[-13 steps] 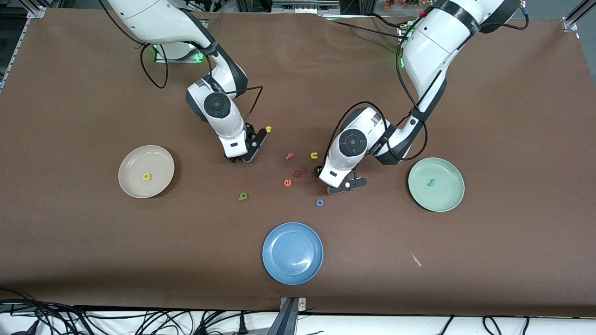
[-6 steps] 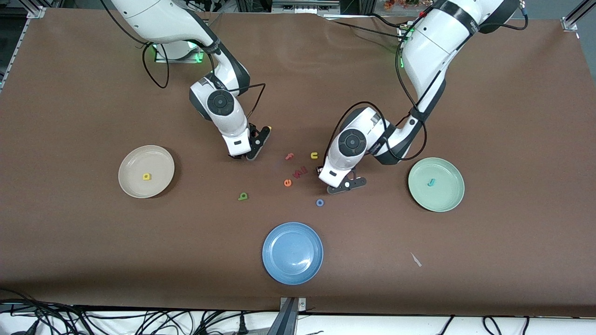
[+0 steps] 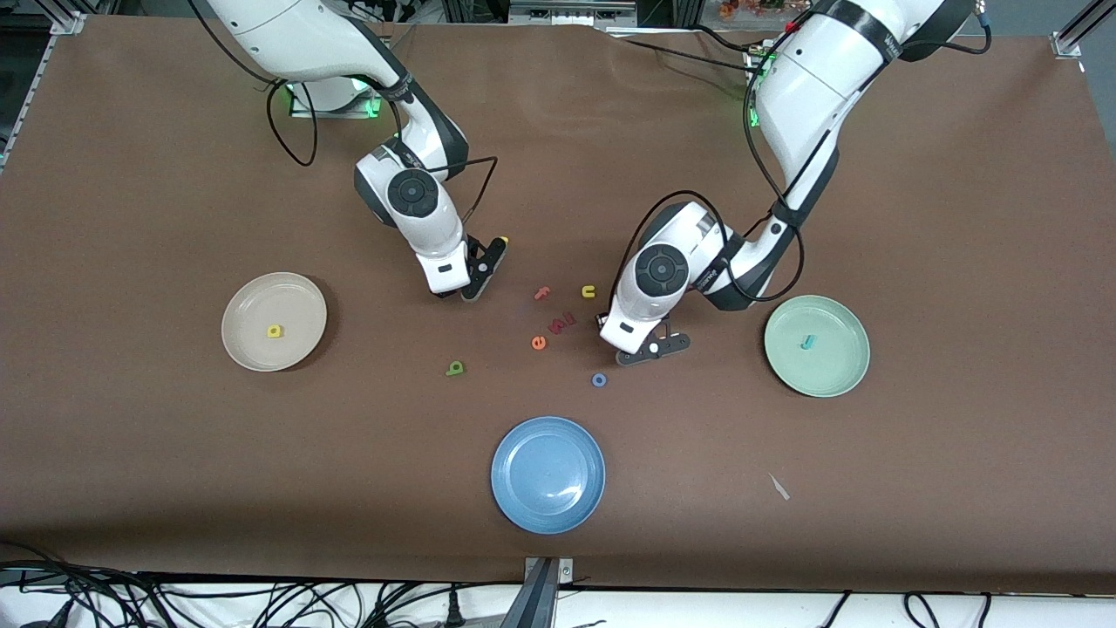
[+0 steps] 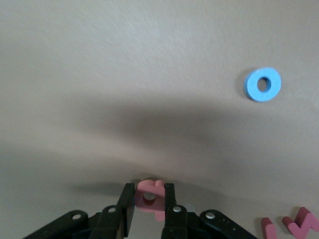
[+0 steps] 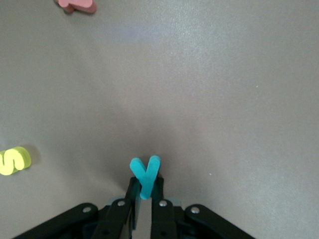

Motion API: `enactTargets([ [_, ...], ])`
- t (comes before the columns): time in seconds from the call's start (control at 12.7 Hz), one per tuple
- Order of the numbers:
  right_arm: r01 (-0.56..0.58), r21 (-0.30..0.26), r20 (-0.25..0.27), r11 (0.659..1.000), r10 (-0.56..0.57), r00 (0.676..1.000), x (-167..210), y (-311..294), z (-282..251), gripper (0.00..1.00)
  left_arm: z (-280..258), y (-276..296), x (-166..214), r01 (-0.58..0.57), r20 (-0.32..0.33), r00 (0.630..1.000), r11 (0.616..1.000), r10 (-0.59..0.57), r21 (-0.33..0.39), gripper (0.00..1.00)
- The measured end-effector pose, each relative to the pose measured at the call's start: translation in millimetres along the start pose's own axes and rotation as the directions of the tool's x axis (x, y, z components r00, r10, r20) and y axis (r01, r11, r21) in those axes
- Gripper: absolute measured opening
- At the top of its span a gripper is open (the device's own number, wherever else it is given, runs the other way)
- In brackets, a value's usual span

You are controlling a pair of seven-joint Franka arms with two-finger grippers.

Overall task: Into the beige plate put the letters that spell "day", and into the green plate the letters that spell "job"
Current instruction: 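Drop the cyan y on the beige plate while the left drops a on green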

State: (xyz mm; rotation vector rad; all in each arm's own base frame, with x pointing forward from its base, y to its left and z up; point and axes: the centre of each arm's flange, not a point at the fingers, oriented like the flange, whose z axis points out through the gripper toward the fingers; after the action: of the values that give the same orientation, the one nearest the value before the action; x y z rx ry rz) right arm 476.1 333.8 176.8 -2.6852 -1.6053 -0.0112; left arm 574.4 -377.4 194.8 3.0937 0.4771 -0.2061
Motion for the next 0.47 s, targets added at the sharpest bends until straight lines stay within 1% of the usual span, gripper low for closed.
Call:
enactTargets([
  [0.24, -0.050, -0.021, -0.001, 0.999, 0.050, 0.999, -5.6, 24.5, -6.0, 0.13, -57.3, -28.7, 21.0, 0.048, 0.002, 0.999, 0.997, -0.049, 0.058, 0.25],
  [0.39, -0.112, -0.047, 0.030, 0.993, 0.114, 0.993, -23.6, 59.9, -16.6, 0.13, -88.1, -61.7, 37.1, 0.070, 0.022, 0.997, 0.992, -0.072, 0.109, 0.25],
  [0.47, -0.145, -0.059, 0.057, 0.988, 0.148, 0.987, -36.2, 78.0, -25.1, 0.13, -94.1, -80.1, 45.4, 0.055, 0.048, 0.997, 0.989, -0.062, 0.139, 0.25],
])
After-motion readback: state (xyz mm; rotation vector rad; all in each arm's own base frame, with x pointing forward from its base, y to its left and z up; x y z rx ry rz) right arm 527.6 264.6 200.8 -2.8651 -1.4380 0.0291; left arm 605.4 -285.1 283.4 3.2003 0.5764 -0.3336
